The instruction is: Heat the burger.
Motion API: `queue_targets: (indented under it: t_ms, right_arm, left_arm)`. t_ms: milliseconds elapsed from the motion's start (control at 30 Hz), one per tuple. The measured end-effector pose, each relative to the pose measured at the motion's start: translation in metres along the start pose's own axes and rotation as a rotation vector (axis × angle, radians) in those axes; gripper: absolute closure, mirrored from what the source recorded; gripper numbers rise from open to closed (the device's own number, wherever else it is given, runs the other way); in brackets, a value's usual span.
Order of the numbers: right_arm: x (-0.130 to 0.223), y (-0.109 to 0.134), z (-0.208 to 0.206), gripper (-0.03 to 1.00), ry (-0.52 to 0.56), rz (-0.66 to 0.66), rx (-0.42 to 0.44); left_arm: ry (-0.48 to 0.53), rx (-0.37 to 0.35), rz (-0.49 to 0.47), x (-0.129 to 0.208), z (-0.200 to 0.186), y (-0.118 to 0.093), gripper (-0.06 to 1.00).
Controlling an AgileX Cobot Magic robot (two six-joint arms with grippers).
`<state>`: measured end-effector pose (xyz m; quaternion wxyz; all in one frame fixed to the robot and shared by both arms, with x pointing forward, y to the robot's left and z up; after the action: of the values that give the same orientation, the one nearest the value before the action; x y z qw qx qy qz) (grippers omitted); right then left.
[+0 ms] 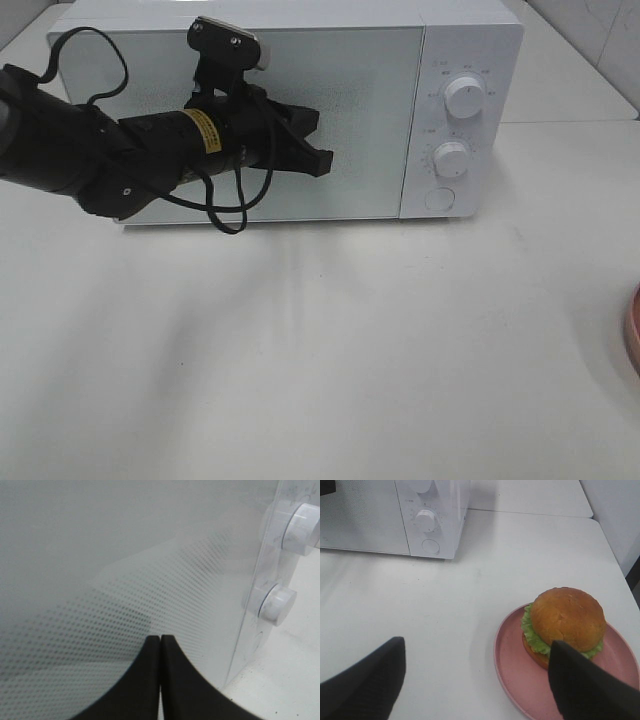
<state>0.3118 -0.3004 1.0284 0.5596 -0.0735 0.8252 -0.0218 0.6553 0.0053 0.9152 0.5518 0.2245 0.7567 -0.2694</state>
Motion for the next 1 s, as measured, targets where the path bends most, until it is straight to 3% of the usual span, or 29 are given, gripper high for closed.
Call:
queue_targets:
  t_ms: [400,733,767,800,833,867,900,933,967,1000]
  right_arm:
    - [0.000,0.000,0.000,0.22,0.000,0.000,0.000]
    - [0.000,0.000,0.000,0.22,0.000,0.000,0.000]
    - [0.000,0.000,0.000,0.22,0.000,0.000,0.000]
    - [0.000,0.000,0.000,0.22,0.000,0.000,0.000]
    - [0.000,0.000,0.000,0.22,0.000,0.000,0.000]
    - [0.000,0.000,0.000,0.22,0.000,0.000,0.000]
    - [0.000,0.000,0.000,0.22,0.000,0.000,0.000]
    - [0.000,0.000,0.000,0.22,0.000,0.000,0.000]
    - [0.000,0.000,0.000,0.22,0.000,0.000,0.000]
    - [0.000,0.000,0.000,0.22,0.000,0.000,0.000]
  left_arm:
    - [0.022,-0.003,-0.055,-0.006,0.006,-0.010,0.94]
    - [0.159,-0.081,-0.058,-0.030,-0.014,-0.022,0.93]
    - [0.225,-0.095,-0.051,-0.025,-0.020,-0.028,0.85]
    - [0.225,-0.095,-0.051,-0.025,-0.020,-0.028,0.85]
    - [0.260,-0.098,-0.045,-0.021,-0.024,-0.033,0.78]
    - [0.318,-0.098,-0.032,-0.017,-0.030,-0.045,0.60]
    - [0.318,-0.098,-0.032,-0.017,-0.030,-0.045,0.60]
    - [0.349,-0.099,-0.024,-0.014,-0.034,-0.050,0.48]
    - [0.401,-0.096,-0.008,-0.009,-0.042,-0.062,0.23]
    - [0.401,-0.096,-0.008,-0.009,-0.042,-0.062,0.23]
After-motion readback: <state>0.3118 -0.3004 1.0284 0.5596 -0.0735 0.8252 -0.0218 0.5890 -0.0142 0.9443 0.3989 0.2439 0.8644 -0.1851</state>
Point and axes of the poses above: a point on each arm's last joint axis where the gripper is mounted, z pointing out along that axis toward the gripper, y along the wrist's bending axis when the last joint is at zero, x = y × z, the point moved 8 cm from there along z, pointing out along that axis toward the gripper, and after that the axes turned 9 degrees about -z, right-handed, at the moved point
